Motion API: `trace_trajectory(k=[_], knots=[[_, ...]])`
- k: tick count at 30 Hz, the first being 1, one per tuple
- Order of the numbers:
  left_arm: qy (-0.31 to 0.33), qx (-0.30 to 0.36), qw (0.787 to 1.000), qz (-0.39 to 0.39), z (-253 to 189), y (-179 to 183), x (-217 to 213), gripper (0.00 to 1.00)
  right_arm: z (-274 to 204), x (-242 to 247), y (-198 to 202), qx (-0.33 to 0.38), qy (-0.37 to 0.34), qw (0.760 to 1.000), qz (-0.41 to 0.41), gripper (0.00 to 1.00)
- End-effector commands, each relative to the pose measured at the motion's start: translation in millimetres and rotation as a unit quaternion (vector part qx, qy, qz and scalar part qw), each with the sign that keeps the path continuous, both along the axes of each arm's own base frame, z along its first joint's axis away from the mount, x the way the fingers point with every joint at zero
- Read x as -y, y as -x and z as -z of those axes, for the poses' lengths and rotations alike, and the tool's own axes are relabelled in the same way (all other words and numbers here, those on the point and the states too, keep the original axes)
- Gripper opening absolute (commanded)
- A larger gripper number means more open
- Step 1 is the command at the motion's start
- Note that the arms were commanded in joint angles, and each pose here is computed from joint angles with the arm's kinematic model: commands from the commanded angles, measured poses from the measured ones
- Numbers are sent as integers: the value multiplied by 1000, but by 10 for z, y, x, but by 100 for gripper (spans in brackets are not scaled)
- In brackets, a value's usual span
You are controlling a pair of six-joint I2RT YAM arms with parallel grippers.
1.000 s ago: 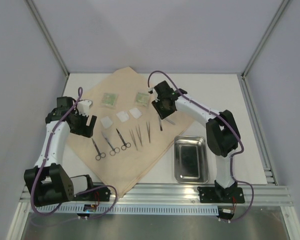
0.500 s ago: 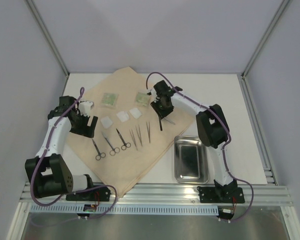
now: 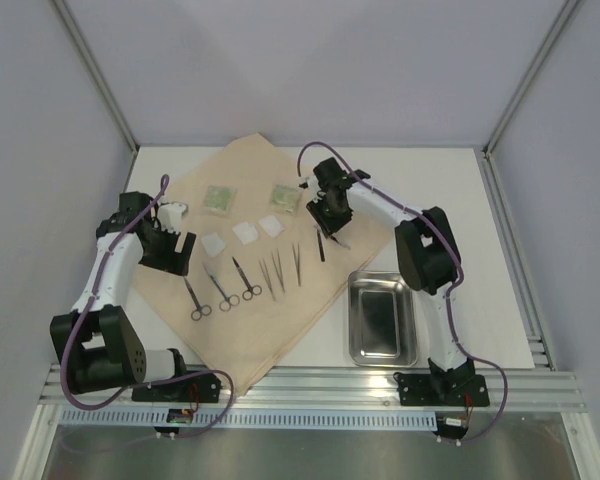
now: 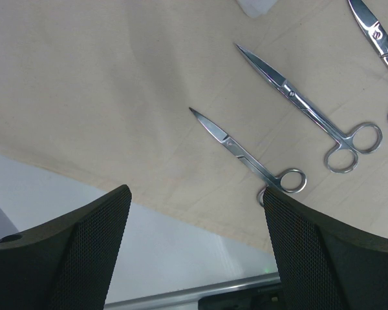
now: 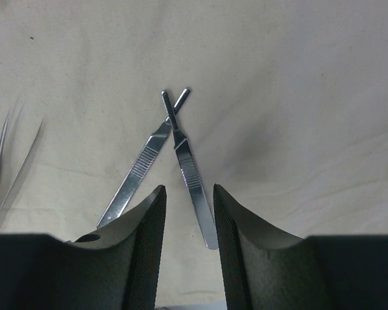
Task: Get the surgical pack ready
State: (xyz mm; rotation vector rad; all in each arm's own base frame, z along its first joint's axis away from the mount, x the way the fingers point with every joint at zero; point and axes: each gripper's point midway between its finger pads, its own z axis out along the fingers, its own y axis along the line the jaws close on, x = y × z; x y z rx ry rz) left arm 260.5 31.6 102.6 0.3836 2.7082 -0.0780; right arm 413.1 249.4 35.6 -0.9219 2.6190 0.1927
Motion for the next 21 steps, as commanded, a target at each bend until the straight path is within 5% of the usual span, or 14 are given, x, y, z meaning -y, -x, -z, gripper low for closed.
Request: trace_trajectory(k=[1,11,21], knots=[[1,11,1000,-4,-43,-48,-20,93,0,23,-61,-2,-2,1000,-8,39],[0,11,1000,-6,-37,-39,-23,93,239,156,-67,-24,12,1000,3,38],[-4,12,1000,-8,-42,-45,-37,93,320,144,-27,-26,3,999,28,20]])
